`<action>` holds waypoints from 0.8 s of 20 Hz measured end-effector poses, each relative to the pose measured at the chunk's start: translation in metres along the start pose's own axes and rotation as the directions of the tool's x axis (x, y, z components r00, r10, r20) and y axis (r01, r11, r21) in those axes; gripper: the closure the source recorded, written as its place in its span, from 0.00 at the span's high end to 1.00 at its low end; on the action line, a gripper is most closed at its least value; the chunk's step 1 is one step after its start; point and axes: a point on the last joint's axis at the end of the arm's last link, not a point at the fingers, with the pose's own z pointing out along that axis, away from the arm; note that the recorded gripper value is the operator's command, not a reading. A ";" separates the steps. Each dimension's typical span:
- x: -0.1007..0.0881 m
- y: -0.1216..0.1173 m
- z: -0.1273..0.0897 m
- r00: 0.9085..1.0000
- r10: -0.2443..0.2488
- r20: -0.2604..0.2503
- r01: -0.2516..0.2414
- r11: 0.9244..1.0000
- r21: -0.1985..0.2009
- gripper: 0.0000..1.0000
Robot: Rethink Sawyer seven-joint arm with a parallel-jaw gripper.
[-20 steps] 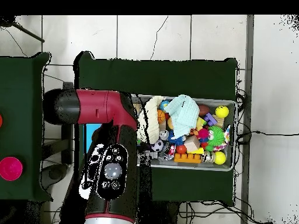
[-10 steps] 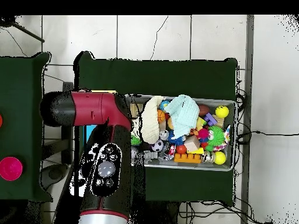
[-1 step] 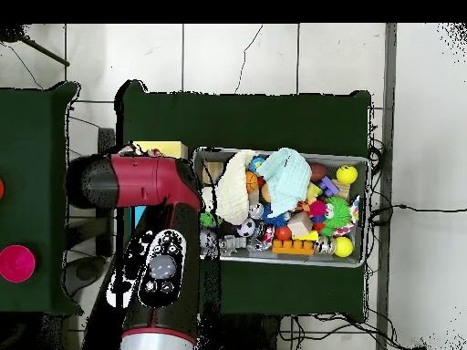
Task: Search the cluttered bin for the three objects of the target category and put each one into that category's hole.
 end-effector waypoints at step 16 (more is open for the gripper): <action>0.014 -0.038 0.025 0.999 0.030 0.014 -0.029 0.999 -0.033 0.00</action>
